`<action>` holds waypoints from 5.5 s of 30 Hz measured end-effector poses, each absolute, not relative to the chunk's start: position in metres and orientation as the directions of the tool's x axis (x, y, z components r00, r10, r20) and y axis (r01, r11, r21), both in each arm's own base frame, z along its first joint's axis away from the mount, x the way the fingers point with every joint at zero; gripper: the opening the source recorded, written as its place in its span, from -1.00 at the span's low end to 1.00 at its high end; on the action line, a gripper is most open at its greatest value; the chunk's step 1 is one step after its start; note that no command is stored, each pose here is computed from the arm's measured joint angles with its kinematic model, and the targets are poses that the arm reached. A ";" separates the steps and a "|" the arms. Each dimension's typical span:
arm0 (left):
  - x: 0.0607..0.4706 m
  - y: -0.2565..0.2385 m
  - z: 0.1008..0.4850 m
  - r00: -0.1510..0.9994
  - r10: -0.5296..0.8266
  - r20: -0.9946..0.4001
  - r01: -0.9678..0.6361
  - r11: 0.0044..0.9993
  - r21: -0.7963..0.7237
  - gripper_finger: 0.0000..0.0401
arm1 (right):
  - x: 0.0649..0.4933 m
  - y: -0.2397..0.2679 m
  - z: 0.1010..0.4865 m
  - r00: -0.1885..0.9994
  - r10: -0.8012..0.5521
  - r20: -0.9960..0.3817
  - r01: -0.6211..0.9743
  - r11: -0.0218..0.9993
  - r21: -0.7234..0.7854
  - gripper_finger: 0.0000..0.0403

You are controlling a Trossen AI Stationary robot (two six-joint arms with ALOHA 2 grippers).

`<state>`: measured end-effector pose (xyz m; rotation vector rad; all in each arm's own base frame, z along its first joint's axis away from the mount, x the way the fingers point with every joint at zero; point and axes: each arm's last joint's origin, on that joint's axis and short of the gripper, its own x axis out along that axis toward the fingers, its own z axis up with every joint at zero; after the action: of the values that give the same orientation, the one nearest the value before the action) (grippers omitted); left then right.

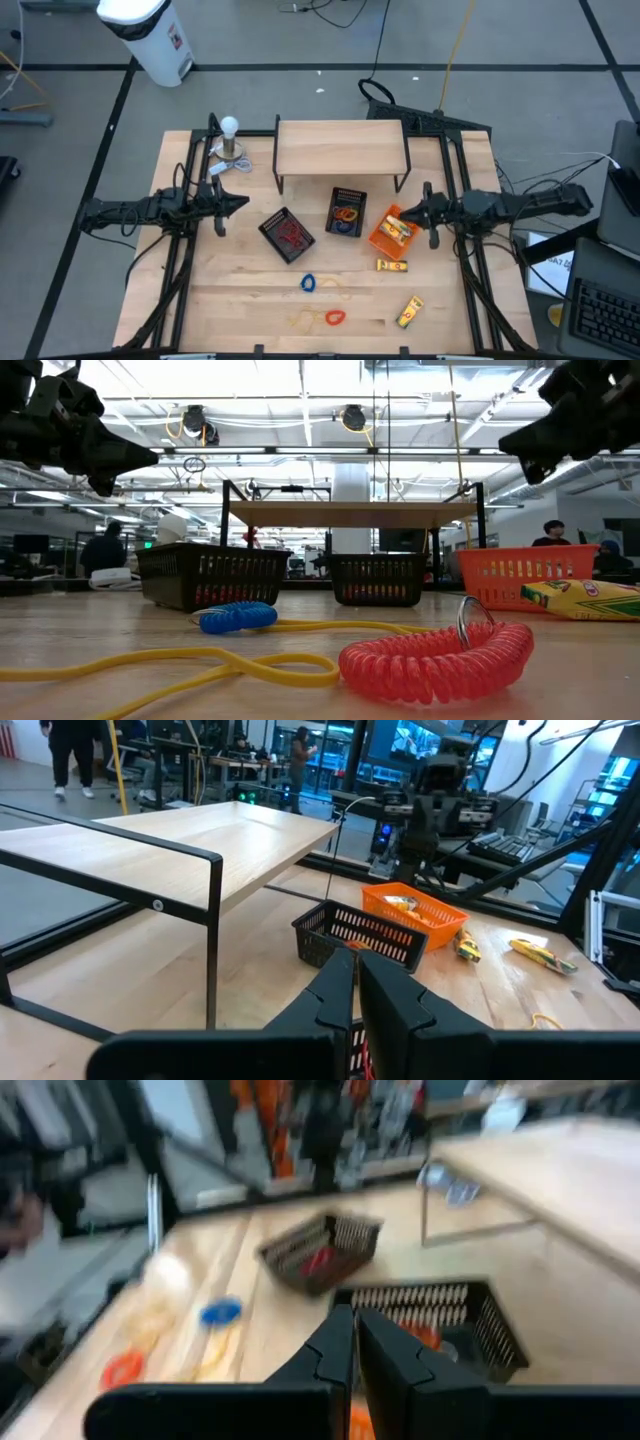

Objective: Pick & Place Office Desk Supplies
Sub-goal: Put the crayon box into the orange bin

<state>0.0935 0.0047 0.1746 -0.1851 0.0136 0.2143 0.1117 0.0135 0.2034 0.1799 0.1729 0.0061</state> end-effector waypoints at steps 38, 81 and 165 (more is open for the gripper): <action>0.094 0.005 0.174 0.977 0.211 -0.038 -0.214 0.957 -0.195 -0.88 | 0.179 0.163 0.180 0.389 0.491 -0.780 -0.366 0.859 0.359 0.14; 0.094 0.005 0.174 0.976 0.214 -0.038 -0.217 0.959 -0.180 -0.88 | 0.182 0.189 0.150 0.306 0.396 -0.866 -0.459 0.858 0.230 -0.70; 0.094 0.005 0.174 0.977 0.211 -0.038 -0.215 0.961 -0.175 -0.88 | 0.146 0.024 0.284 0.911 0.043 -0.410 0.032 0.984 0.173 -0.66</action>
<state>0.0935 0.0047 0.1740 -0.1798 0.0193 0.2160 0.1456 0.0243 0.2835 0.1785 0.4251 0.0059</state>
